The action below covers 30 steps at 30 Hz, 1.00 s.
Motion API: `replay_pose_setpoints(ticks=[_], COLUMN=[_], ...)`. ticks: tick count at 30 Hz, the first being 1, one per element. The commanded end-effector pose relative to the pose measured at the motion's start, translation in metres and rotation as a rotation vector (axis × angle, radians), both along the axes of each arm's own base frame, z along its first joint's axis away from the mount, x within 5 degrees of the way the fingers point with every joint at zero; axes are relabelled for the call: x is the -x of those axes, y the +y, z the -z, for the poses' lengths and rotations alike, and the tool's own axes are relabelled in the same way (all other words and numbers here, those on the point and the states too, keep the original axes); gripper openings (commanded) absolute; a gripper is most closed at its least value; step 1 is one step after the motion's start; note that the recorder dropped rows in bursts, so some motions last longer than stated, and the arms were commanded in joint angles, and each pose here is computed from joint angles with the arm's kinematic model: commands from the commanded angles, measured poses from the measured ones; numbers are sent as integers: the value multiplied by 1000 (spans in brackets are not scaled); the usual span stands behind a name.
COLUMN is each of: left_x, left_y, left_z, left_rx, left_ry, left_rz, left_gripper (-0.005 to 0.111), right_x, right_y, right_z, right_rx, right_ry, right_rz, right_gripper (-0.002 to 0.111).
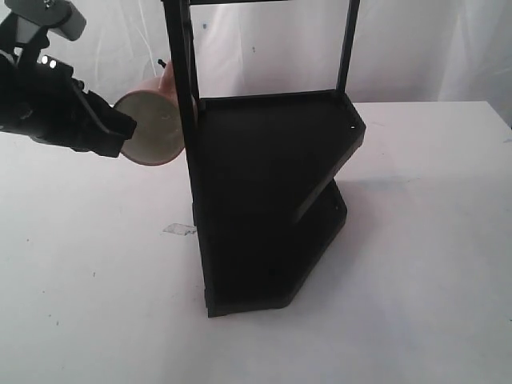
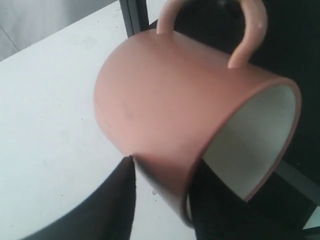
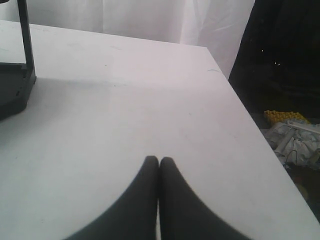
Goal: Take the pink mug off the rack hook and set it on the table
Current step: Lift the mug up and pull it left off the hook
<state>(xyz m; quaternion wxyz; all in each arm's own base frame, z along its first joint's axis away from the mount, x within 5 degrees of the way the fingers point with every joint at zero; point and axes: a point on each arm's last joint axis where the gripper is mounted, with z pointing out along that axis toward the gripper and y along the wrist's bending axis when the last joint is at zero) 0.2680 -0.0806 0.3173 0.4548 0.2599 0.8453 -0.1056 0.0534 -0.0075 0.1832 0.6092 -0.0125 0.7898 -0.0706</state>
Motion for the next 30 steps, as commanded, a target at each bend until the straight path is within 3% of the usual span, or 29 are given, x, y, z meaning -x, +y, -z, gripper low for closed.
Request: replay_pose_setpoints(ticks=[1, 3, 14, 22, 30], left_x=[1, 1, 3, 19, 25], left_y=[-2, -2, -3, 0, -2], left_z=[-2, -1, -1, -21, -20], left_rx=[17, 17, 20, 65, 63], left_ry=[3, 11, 23, -23, 18], left_rz=[7, 12, 21, 5, 41], left_gripper=[15, 0, 0, 0, 0], right_x=[0, 0, 0, 0, 0], right_y=[0, 0, 0, 0, 0], right_z=[0, 0, 0, 0, 0], right_rx=[-4, -4, -4, -4, -4], right_ry=[-7, -7, -7, -7, -7], right_rz=[5, 5, 5, 5, 5], right_gripper=[0, 0, 0, 0, 0])
